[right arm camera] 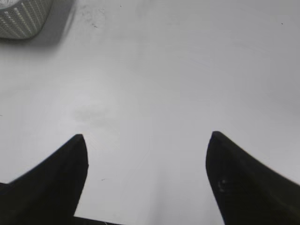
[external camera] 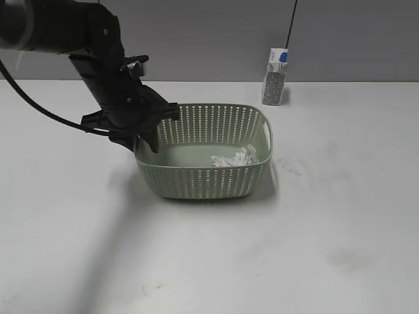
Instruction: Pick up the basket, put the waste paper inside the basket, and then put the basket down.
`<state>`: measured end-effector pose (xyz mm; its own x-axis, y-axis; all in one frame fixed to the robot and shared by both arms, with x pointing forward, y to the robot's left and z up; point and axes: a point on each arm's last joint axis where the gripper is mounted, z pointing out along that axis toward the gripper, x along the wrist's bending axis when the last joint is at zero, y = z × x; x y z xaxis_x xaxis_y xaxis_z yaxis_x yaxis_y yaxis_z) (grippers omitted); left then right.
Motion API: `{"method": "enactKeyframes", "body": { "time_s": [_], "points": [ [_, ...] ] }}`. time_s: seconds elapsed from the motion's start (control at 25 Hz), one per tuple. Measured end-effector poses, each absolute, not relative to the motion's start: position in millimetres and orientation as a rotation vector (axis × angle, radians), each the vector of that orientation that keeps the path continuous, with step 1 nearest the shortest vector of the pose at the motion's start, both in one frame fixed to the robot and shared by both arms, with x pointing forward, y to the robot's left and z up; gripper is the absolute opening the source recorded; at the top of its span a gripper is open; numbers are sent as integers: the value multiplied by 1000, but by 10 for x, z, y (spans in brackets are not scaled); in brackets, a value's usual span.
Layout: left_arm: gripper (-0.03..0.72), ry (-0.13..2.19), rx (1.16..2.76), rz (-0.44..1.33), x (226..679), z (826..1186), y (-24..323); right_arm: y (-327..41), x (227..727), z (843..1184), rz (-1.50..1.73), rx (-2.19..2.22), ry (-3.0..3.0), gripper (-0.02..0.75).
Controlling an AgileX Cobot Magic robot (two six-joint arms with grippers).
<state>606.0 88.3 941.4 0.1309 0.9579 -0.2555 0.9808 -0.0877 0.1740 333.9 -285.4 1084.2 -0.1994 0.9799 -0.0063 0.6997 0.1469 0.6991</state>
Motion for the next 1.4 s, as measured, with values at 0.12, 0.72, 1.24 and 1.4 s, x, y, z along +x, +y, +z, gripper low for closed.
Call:
{"method": "enactKeyframes", "body": {
  "time_s": [0.12, 0.72, 1.24, 1.4],
  "points": [
    [396, 1872, 2125, -107, 6060, 9414, 881, -2878, 3089, 10696, 820, 1583, 1901, 591],
    [634, 1799, 2176, -20, 6061, 9971, 1137, -2903, 2540, 10393, 1001, 1462, 1676, 591],
    [620, 1780, 2063, 259, 5845, 11051, 2193, -2908, 2461, 10398, 1032, 1424, 1631, 591],
    [611, 1750, 2093, 361, 5694, 11272, 2488, -2908, 2461, 10398, 1032, 1424, 1631, 591]
  ]
}}
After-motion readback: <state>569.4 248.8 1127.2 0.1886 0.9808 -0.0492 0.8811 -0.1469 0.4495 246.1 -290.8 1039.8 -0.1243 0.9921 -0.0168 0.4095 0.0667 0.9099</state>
